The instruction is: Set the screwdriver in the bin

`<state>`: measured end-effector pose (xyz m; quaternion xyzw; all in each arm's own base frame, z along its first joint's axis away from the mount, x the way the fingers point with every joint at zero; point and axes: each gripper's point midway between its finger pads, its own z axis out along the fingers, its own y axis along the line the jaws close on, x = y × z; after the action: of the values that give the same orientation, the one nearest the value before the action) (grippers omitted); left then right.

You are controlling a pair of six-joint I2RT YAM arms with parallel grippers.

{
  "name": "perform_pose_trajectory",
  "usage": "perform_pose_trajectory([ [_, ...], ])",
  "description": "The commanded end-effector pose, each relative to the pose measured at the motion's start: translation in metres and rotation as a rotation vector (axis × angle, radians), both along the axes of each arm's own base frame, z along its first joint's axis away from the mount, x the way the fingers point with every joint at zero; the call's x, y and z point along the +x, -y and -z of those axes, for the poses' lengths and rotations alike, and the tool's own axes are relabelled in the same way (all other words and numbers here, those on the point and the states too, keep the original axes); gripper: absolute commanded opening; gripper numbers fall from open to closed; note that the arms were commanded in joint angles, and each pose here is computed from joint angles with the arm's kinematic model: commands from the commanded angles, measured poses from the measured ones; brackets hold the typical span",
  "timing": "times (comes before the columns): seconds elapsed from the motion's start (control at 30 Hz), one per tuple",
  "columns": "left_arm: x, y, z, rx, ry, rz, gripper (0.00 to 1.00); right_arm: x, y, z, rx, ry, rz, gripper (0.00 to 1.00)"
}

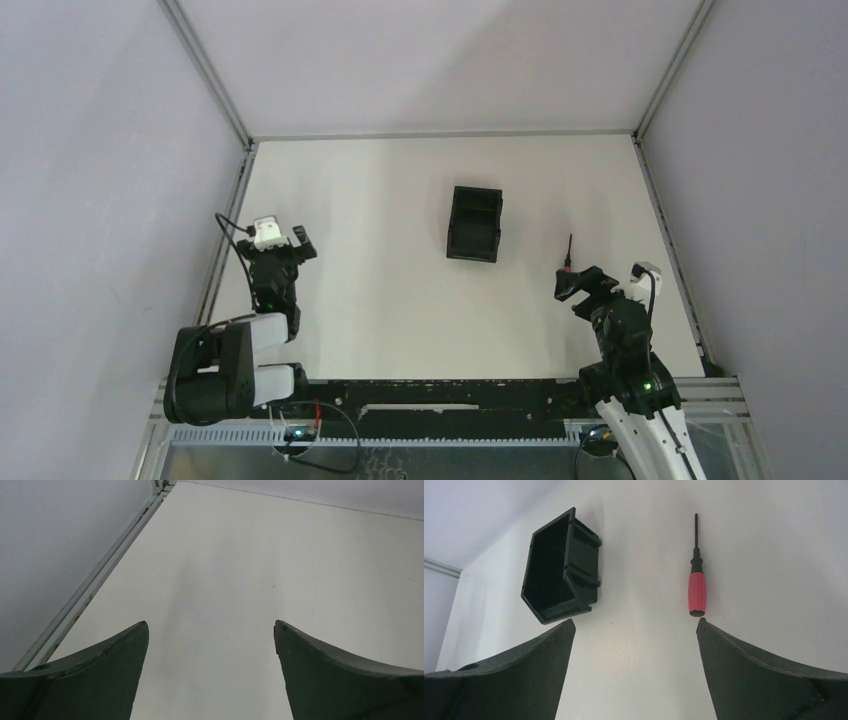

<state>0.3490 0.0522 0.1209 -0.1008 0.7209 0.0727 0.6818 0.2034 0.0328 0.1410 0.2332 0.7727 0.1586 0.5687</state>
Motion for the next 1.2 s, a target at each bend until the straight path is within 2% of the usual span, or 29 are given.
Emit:
perform_pose_trajectory([
  [0.0, 0.005, 0.000, -0.015, 0.019, 0.048, 0.003, 1.00, 0.004, 0.009, -0.031, -0.008, 0.092, 0.048, 1.00],
  [0.17, 0.005, 0.000, -0.015, 0.019, 0.048, 0.003, 1.00, 0.015, 0.005, -0.108, -0.102, 0.296, -0.013, 0.99],
  [0.27, 0.005, 0.000, -0.015, 0.020, 0.048, 0.003, 1.00, 0.037, 0.004, -0.129, -0.168, 0.219, -0.007, 0.98],
  [0.37, 0.005, 0.000, -0.015, 0.019, 0.047, 0.002, 1.00, 0.069, 0.002, -0.137, -0.277, 0.032, -0.022, 0.98],
  [0.47, 0.005, 0.000, -0.015, 0.019, 0.049, 0.002, 1.00, 0.097, 0.003, -0.151, -0.303, -0.106, -0.024, 0.98],
  [0.53, 0.005, 0.000, -0.015, 0.019, 0.048, 0.002, 1.00, 0.107, -0.003, -0.152, -0.295, -0.125, -0.049, 0.96],
  [0.63, 0.005, 0.000, -0.015, 0.019, 0.048, 0.002, 1.00, 0.107, -0.016, -0.152, -0.261, -0.063, -0.115, 0.96],
  [0.7, 0.005, 0.000, -0.015, 0.019, 0.048, 0.003, 1.00, 0.105, -0.012, -0.154, -0.237, -0.025, -0.096, 0.99],
  [0.77, 0.005, 0.000, -0.014, 0.019, 0.047, 0.003, 1.00, 0.106, 0.001, -0.152, -0.194, -0.055, -0.073, 0.99],
  [0.87, 0.005, 0.000, -0.015, 0.019, 0.048, 0.003, 1.00, 0.120, 0.020, -0.120, -0.172, -0.228, -0.065, 0.99],
  [1.0, 0.005, 0.000, -0.015, 0.019, 0.048, 0.003, 1.00, 0.136, 0.032, -0.041, -0.179, -0.539, -0.085, 0.96],
  [1.17, 0.005, 0.000, -0.015, 0.019, 0.049, 0.002, 1.00, 0.141, 0.031, 0.053, -0.154, -0.831, -0.128, 0.89],
])
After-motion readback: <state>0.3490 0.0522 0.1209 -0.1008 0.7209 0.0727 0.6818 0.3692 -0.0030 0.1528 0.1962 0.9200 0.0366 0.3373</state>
